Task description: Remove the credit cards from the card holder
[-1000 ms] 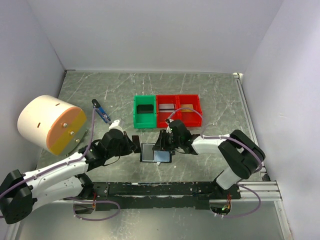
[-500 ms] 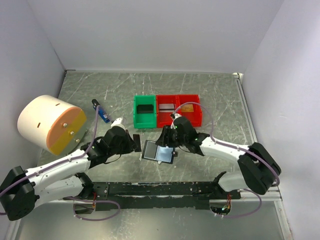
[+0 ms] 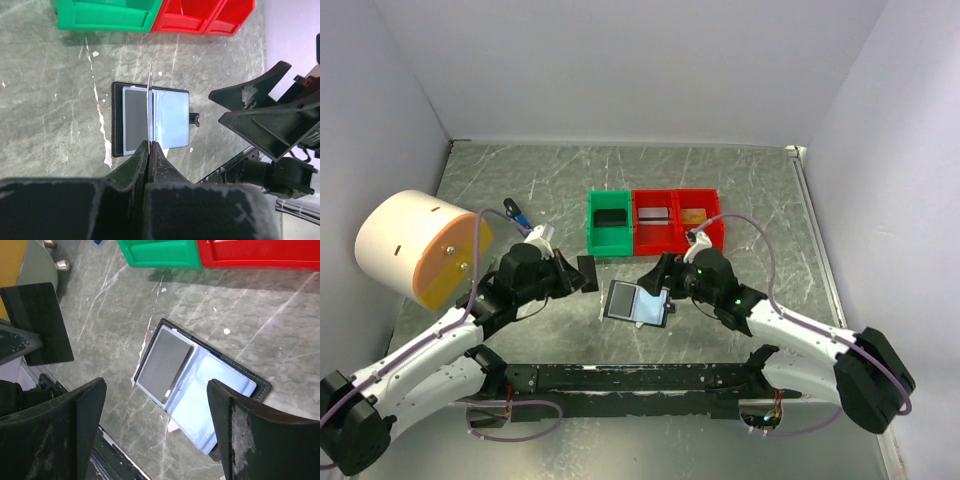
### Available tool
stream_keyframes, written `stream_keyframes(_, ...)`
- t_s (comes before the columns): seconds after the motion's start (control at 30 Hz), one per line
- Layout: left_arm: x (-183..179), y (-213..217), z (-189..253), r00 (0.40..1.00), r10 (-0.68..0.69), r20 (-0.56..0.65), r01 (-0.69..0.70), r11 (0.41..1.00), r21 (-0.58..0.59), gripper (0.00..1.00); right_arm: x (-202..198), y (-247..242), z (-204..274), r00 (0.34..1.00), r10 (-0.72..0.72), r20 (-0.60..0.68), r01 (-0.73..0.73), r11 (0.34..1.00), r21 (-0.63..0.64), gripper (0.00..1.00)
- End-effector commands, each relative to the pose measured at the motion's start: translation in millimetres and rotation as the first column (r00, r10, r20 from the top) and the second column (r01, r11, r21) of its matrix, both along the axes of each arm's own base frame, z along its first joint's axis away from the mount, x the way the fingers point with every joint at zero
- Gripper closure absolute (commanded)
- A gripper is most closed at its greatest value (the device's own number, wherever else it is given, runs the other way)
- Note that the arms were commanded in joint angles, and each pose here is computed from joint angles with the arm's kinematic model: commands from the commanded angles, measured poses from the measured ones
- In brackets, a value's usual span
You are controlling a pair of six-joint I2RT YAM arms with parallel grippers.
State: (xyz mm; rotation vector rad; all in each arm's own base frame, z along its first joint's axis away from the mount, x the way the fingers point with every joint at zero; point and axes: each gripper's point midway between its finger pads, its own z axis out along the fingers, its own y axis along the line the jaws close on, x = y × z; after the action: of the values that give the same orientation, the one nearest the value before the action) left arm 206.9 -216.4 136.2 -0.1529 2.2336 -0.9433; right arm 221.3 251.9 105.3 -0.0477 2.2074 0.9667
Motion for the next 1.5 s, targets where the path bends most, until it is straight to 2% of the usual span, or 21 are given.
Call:
stream_keyframes(0.0,-9,-3,15,0.994,-0.105,0.045,0.107,0.992,-0.063,0.93,8,-12,27,0.989,-0.077,0.129,0.067,0.995,0.080,0.15)
stream_keyframes(0.3,-20,-18,42,0.962,-0.222,0.160,0.248,0.953,-0.172,0.93,-7,-33,65,0.957,-0.087,0.278,0.053,0.990,0.129,0.12)
stream_keyframes(0.57,-34,-28,54,0.927,-0.306,0.218,0.353,0.908,-0.224,0.93,-22,-21,75,0.971,0.005,0.240,-0.042,0.988,0.150,0.08)
stream_keyframes(0.73,-36,-32,61,0.915,-0.311,0.256,0.377,0.887,-0.269,0.93,-36,6,81,0.973,0.117,0.198,-0.168,0.950,0.263,0.09)
stream_keyframes(0.9,-36,-36,73,0.905,-0.306,0.296,0.394,0.864,-0.312,0.93,-49,20,83,0.969,0.178,0.174,-0.234,0.893,0.385,0.15)
stream_keyframes(1.13,-38,-43,70,0.894,-0.344,0.287,0.430,0.838,-0.335,0.93,-57,30,100,0.950,0.233,0.209,-0.307,0.826,0.473,0.25)
stream_keyframes(1.27,-47,-48,69,0.880,-0.385,0.278,0.469,0.798,-0.379,0.93,-54,39,115,0.933,0.255,0.254,-0.351,0.802,0.483,0.29)
stream_keyframes(1.37,-56,-46,74,0.869,-0.388,0.308,0.490,0.764,-0.420,0.93,-46,46,116,0.934,0.260,0.244,-0.349,0.809,0.472,0.33)
stream_keyframes(1.47,-61,-44,73,0.865,-0.396,0.310,0.497,0.763,-0.413,0.93,-43,53,113,0.932,0.277,0.233,-0.358,0.805,0.474,0.37)
